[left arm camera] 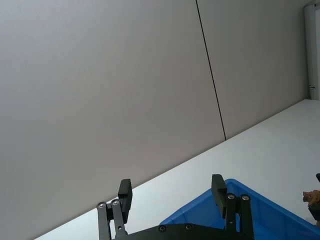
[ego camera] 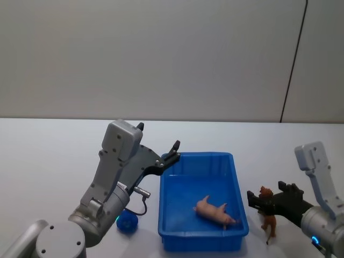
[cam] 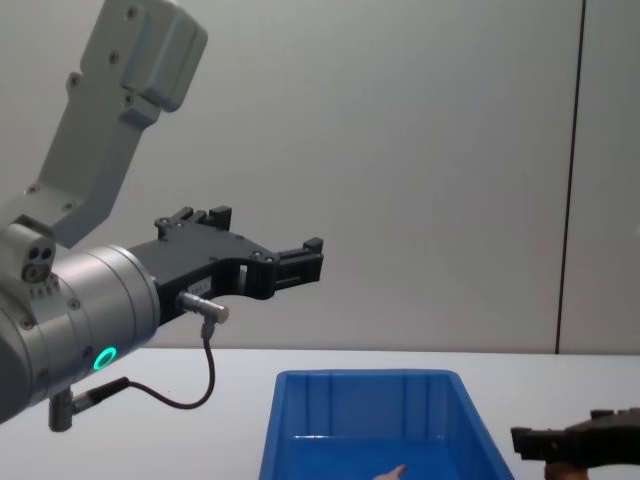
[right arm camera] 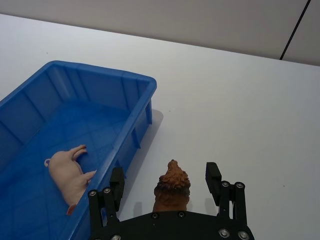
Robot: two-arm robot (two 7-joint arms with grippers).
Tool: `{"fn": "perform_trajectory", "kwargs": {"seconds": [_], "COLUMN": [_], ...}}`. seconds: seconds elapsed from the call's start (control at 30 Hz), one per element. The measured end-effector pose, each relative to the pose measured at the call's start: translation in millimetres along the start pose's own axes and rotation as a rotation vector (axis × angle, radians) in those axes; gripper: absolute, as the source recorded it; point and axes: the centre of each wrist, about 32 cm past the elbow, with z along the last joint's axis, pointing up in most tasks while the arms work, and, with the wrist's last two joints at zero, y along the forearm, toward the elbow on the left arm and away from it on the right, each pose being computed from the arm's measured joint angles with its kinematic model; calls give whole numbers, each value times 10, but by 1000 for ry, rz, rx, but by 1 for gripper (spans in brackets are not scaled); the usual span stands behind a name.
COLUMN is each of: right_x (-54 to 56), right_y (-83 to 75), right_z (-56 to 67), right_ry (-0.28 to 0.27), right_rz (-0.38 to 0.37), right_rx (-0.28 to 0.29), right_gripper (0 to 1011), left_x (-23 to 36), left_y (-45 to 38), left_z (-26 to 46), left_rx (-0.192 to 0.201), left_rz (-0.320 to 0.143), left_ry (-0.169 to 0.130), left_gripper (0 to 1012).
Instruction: Pick up the two dolls from the table and place them into the box.
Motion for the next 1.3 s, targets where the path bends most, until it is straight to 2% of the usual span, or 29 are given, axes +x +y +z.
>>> {"fn": "perform_trajectory", "kwargs": {"seconds": [0.33,0.5,0.57,0.6,0.67,0.7,0.73,0.8,1.0,1.3], "right_x": [-34,-45,-53,-59,-65,-67,-69,-76,-98,-135], "right_y": [98,126,142,151,164,167,170,176,190,165], "right_z": [-15,-23,-26,-29,-31,-33,-35,-39,-42,-15], "right_ry": [13,18,19,19,18,17,16,12,-13,-58], "right_rz": [11,11,9,7,1,-1,-4,-10,-37,-62], "right_rx": [-50,-67,-73,-77,-80,-81,-82,-82,-60,5], "right_gripper": [998,908,831,831,736,736,678,641,433,418], "left_x": [0,0,0,0,0,0,0,0,0,0], "left_y": [0,0,0,0,0,0,0,0,0,0], "left_z": [0,0,0,0,0,0,0,0,0,0], "left_rx": [0,0,0,0,0,0,0,0,0,0], "left_rz": [0,0,0,0,0,0,0,0,0,0], "left_ry": [0,0,0,0,0,0,0,0,0,0], "left_gripper": [1001,1001,1001,1001,1001,1001,1001,1001,1001,1001]}}
